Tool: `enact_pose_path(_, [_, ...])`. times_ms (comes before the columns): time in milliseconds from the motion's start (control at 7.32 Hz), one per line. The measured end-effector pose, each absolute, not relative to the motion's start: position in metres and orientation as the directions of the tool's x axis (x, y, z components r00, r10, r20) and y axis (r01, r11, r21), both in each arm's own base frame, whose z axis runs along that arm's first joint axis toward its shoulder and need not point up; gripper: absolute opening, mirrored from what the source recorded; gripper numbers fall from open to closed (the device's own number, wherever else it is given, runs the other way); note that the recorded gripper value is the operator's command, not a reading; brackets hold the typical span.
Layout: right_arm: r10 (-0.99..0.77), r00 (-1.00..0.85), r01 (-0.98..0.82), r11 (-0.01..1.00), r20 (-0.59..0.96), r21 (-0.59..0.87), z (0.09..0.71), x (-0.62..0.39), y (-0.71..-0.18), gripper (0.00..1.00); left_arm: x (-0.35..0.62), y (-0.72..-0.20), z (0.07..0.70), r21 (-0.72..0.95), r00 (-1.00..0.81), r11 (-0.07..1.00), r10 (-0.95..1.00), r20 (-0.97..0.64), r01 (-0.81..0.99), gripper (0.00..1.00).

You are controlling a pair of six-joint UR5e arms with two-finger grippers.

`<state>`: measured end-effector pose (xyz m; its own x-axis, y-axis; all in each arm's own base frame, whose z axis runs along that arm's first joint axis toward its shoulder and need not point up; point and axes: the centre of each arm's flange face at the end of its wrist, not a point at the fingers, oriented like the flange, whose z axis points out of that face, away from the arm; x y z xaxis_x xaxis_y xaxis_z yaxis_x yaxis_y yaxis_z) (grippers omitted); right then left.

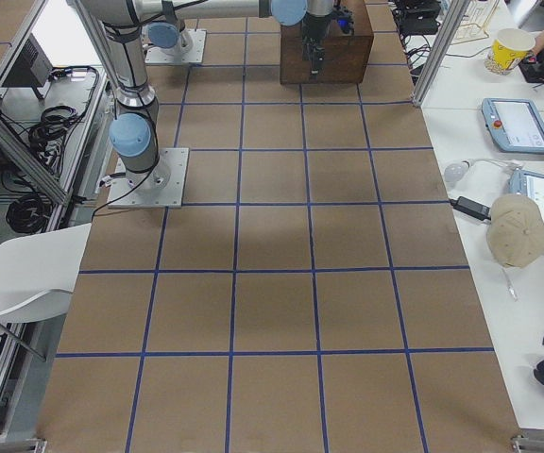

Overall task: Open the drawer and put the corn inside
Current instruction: 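Raise the left gripper off the cabinet top and move it back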

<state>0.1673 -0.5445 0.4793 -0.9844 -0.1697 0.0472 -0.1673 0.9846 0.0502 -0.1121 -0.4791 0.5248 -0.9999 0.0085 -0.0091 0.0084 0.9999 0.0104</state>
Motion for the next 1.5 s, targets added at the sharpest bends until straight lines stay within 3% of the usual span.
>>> enact_pose_path(1503, [-0.170, -0.984, -0.168, 0.985, 0.047, 0.050, 0.479, 0.167, -0.545, 1.00, -0.112, -0.491, 0.515, 0.000, -0.999, 0.999, -0.045, -0.012, -0.045, 1.00])
